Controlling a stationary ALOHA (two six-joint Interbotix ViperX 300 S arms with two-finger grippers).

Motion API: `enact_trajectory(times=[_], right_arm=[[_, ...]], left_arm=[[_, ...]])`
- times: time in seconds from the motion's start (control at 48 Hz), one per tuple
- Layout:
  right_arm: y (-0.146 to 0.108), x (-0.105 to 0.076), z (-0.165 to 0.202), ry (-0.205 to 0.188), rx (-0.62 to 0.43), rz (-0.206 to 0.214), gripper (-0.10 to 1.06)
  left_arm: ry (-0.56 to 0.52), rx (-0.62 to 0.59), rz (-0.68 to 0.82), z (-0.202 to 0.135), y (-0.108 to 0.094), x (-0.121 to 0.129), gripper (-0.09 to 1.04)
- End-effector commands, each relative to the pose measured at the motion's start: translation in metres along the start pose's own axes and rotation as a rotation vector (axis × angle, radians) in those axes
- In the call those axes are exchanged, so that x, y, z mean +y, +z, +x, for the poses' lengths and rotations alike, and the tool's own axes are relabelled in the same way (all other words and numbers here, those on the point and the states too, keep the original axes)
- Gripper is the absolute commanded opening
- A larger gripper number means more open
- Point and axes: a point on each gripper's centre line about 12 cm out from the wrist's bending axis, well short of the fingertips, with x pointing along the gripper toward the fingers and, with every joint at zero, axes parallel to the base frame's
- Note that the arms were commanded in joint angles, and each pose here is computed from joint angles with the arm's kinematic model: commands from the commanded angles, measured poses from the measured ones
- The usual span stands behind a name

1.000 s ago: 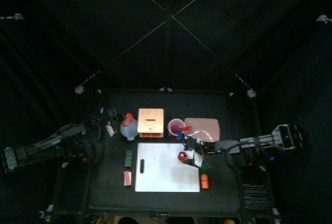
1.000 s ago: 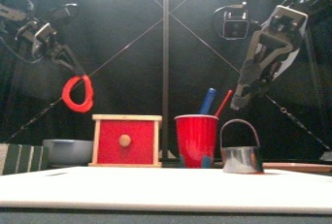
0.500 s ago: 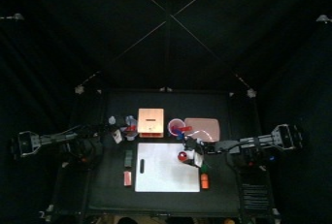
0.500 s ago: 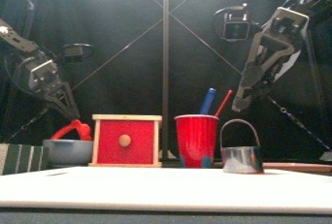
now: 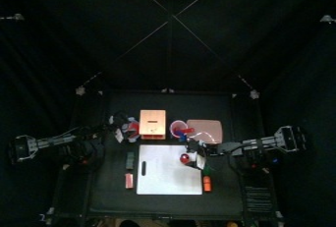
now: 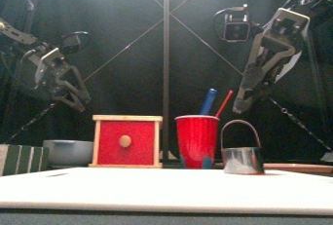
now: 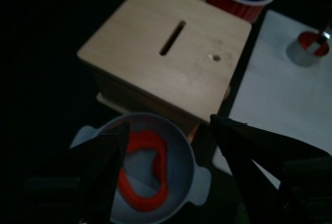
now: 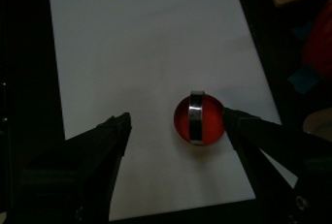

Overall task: Get the cutter from the drawer then cut the dough then place the extra dough in the bowl
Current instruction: Place the extra dough in the bowl

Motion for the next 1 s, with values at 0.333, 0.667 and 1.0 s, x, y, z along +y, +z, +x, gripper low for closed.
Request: enact_trajectory(times=[0.333, 0.667, 1.0], right_arm=[[0.073, -0.004, -0.028, 0.015, -0.438, -0.133, 1.03], [0.081, -0.033, -0.042, -0.014, -0.701, -0.167, 1.03], [0.080, -0.039, -0.039, -0.032, -0.692, -0.158, 1.03]], left_arm=[[-0.164, -0.344, 0.191, -0.020, 0.015, -0.049, 0.98], [-0.269, -0.566, 0.199, -0.037, 0.018, -0.074, 0.98], [-0.258, -0.564, 0.200, -0.037, 0.018, -0.072, 0.98]])
